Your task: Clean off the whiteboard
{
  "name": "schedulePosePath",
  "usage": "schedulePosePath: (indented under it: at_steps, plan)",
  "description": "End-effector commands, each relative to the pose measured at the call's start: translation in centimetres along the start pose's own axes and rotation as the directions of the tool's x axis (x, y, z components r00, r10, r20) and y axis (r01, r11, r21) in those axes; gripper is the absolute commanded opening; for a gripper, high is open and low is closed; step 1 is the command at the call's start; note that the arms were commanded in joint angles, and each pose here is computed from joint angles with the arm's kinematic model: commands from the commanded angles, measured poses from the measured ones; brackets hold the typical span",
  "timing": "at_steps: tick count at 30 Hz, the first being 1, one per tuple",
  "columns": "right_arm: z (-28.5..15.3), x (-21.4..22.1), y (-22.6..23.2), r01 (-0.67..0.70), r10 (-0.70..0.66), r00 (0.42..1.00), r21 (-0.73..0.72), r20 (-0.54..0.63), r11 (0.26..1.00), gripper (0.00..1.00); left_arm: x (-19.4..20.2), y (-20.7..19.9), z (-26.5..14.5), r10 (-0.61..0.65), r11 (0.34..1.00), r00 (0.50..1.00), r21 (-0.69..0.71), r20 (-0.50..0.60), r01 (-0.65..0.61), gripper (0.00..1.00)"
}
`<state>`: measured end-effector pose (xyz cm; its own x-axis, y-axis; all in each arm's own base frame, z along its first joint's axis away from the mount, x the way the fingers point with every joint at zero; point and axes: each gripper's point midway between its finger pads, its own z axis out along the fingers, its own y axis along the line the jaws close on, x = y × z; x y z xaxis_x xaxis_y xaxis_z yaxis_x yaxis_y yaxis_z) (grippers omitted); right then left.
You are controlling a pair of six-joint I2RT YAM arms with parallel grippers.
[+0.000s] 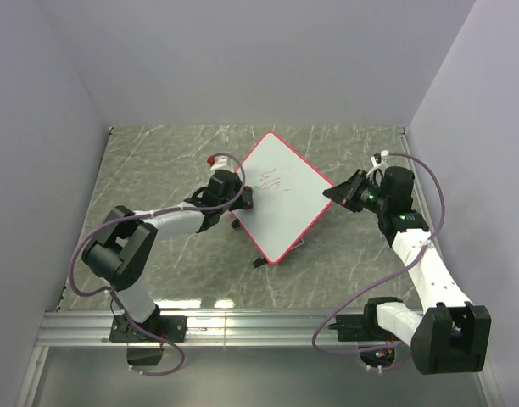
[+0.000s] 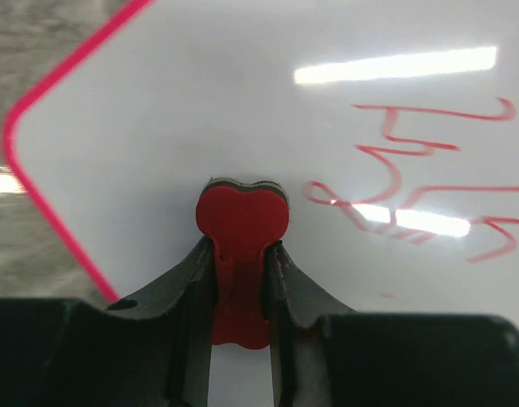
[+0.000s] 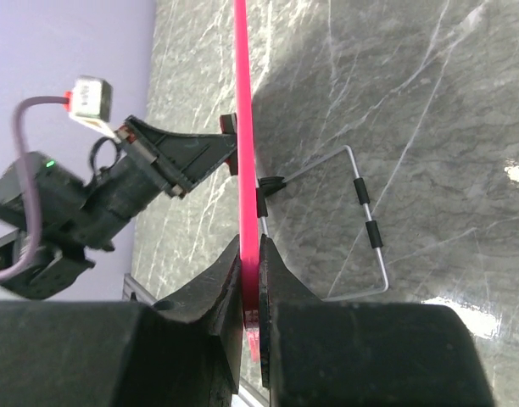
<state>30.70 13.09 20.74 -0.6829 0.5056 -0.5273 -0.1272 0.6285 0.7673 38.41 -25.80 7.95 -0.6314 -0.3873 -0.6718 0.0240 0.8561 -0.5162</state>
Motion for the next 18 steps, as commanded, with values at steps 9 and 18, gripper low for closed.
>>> schedulePosePath:
  at_steps: [9,18]
  plan:
    - [-0.9,3.5,0.9,-0.019,0.014,0.995,-0.059,-0.100,0.998,0.00,5.7,-14.5,-4.5,0.210,0.927,0.951,0.354,-0.225,-0.121,0.00]
    - [-1.4,3.2,1.2,0.027,-0.032,0.994,-0.042,-0.107,0.999,0.00,1.6,-8.8,1.4,0.147,0.975,0.965,0.195,-0.218,-0.104,0.00]
